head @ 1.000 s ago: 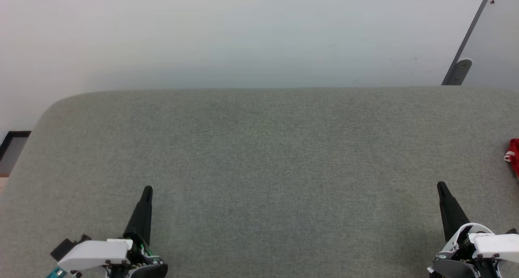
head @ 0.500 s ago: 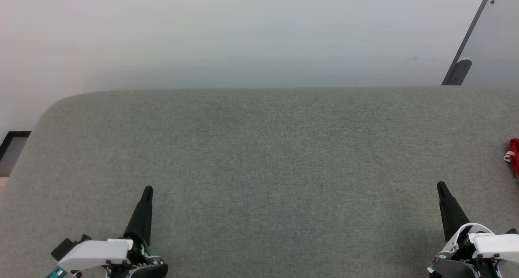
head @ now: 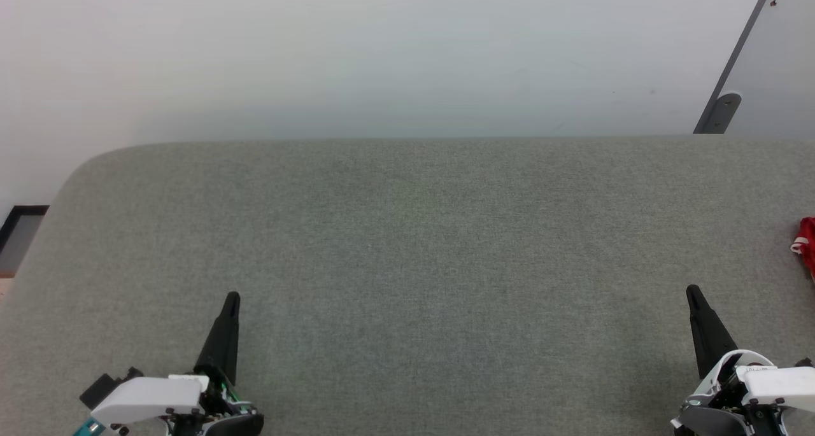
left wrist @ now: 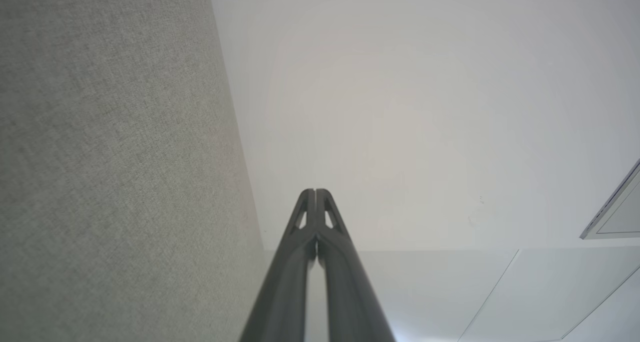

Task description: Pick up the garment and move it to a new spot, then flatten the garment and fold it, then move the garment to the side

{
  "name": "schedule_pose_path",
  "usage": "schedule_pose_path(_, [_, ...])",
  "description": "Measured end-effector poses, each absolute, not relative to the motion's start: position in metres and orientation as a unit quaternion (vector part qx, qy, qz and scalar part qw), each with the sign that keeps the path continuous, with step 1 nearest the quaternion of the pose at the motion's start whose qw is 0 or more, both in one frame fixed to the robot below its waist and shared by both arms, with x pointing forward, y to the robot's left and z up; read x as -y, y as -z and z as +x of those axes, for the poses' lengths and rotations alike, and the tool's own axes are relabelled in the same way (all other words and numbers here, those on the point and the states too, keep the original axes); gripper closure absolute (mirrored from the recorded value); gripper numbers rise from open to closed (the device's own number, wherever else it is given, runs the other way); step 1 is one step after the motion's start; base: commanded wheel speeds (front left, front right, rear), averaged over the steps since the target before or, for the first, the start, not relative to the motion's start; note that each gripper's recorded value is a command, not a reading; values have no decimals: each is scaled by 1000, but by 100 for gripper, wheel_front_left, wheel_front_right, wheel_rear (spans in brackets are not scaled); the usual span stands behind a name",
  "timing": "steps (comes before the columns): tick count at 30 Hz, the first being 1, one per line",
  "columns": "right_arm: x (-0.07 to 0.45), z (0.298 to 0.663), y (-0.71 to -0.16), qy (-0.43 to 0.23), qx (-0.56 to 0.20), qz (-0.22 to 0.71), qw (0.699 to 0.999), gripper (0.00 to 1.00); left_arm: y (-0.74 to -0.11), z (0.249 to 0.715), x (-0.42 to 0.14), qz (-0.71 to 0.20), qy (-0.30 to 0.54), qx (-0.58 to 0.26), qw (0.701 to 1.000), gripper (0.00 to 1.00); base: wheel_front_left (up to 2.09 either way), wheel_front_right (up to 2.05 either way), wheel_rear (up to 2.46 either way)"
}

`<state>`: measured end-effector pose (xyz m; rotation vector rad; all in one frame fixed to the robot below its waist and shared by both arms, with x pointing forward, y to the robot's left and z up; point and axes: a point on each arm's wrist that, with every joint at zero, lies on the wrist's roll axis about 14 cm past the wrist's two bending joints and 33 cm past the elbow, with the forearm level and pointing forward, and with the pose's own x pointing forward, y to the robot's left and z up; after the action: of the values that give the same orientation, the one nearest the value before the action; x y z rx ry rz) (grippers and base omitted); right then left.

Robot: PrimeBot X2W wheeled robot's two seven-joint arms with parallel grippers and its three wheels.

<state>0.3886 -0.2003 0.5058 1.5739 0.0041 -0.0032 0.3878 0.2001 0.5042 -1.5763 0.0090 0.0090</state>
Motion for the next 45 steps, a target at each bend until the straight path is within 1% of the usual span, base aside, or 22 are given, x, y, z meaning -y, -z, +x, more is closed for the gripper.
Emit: schedule_pose_path(45, [201, 389, -506, 2, -2, 708, 706, 100, -504, 388, -200, -708, -3, -5, 706, 100, 0, 0, 0])
